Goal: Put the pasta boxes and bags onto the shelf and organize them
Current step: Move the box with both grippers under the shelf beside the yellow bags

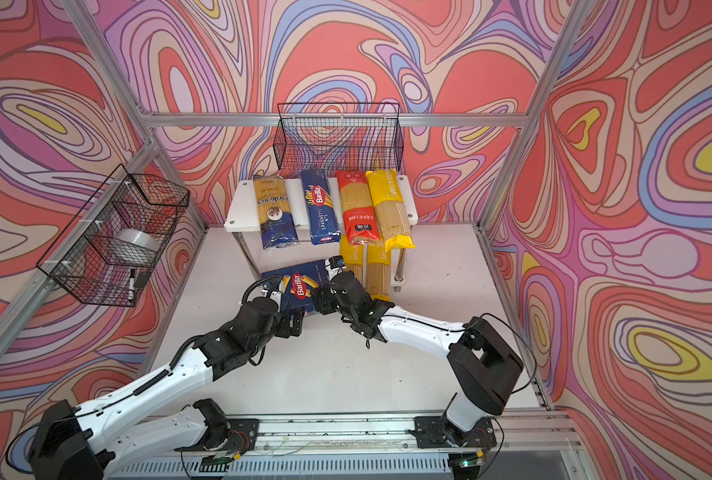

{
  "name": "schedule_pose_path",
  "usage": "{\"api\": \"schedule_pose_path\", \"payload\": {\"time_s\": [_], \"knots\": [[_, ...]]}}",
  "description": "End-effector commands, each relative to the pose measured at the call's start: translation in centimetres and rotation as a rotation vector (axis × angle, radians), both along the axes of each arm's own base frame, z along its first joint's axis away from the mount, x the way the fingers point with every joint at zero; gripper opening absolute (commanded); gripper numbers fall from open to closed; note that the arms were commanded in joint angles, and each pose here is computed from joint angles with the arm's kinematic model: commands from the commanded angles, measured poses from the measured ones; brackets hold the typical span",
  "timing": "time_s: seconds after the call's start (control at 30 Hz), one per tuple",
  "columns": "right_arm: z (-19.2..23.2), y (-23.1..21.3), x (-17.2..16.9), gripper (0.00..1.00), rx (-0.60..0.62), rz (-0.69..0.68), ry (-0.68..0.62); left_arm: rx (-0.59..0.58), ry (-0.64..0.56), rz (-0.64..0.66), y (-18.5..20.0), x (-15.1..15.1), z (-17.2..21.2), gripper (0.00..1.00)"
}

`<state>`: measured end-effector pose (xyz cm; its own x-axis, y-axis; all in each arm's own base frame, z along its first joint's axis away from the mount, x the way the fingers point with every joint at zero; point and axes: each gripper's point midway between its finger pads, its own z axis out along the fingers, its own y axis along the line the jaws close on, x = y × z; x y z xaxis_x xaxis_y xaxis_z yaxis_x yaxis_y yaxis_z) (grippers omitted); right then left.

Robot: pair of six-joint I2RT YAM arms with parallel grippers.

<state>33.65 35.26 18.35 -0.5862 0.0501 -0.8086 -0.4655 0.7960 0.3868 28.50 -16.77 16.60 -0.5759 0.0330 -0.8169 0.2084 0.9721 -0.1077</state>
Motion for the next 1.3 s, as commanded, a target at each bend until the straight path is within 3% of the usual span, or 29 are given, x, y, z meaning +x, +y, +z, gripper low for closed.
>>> {"api": "schedule_pose_path", "payload": {"time_s": [0.0, 1.03, 1.27], "knots": [[9.6, 8.0, -5.8, 0.70, 0.294, 0.379, -0.143, -0.239, -0.231, -0.230, -6.6, 1.9, 8.9, 1.00], [8.3, 10.6, -3.1, 0.70, 0.274, 0.353, -0.200, -0.188, -0.221, -0.132, -3.1, 8.2, 7.8, 1.00], [7.9, 12.1, -2.9, 0.70, 0.287, 0.390, -0.190, -0.223, -0.239, -0.100, -1.8, 7.2, 8.3, 1.00]]}}
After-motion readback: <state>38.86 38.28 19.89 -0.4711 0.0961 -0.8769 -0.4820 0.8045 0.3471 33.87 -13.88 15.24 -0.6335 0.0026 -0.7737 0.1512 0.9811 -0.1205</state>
